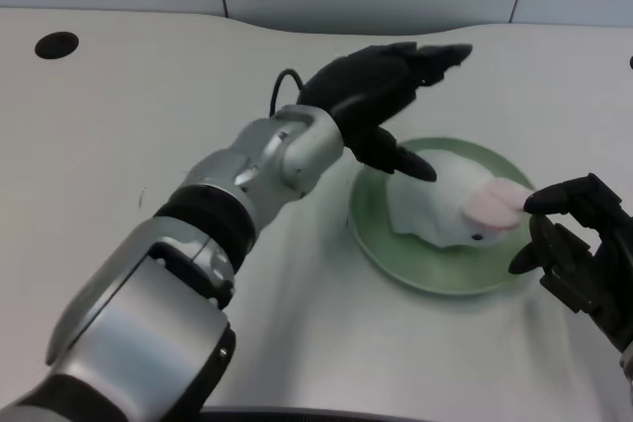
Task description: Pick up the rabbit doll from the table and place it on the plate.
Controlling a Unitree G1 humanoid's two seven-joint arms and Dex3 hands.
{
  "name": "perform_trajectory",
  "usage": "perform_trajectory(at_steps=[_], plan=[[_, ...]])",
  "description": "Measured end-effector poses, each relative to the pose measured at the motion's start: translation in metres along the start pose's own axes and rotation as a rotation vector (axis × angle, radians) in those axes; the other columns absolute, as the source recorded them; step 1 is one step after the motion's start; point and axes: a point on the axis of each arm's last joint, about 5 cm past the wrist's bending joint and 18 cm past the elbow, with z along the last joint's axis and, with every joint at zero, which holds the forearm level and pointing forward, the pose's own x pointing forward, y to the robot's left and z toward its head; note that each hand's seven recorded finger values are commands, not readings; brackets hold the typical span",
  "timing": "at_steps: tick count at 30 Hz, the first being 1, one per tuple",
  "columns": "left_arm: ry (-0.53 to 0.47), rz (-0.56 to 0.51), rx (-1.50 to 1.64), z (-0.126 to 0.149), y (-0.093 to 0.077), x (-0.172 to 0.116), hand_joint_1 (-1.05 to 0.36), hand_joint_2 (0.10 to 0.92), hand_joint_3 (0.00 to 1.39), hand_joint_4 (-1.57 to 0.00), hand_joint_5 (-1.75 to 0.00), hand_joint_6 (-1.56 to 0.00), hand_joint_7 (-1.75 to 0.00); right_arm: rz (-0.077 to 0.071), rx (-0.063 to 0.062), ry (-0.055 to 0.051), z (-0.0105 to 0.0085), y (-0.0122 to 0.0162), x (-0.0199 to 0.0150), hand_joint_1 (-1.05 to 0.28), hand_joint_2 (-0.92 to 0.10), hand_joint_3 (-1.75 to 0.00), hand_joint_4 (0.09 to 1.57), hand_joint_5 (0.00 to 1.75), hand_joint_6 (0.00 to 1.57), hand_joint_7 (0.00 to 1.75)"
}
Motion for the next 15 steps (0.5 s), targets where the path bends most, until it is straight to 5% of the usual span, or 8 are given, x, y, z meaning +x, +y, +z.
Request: perform_trajectory(at_steps=[4,8,15], plan=[[-0.025,0.063,-0.207,-0.013,0.013,-0.01,-0.56,0.871,0.01,-0.09,-0.06,-0.15,-0.04,-0.004,-0.007,-0.002,0.0011,-0.0012,0.0006,-0.19,-0.92,-0.66,0.39,1.75,0.13,1.75],[-0.049,0.114,-0.34,-0.026,0.013,-0.024,-0.52,0.881,0.01,-0.13,-0.1,-0.18,-0.05,-0.016,-0.018,0.001,0.002,-0.0028,0.0007,-0.19,-0.92,-0.66,0.38,1.75,0.13,1.75],[-0.05,0.113,-0.359,-0.029,0.012,-0.027,-0.52,0.883,0.0,-0.11,-0.14,-0.18,-0.04,-0.022,-0.019,0.008,0.0019,-0.0032,0.0007,-0.19,-0.92,-0.65,0.38,1.75,0.13,1.75]])
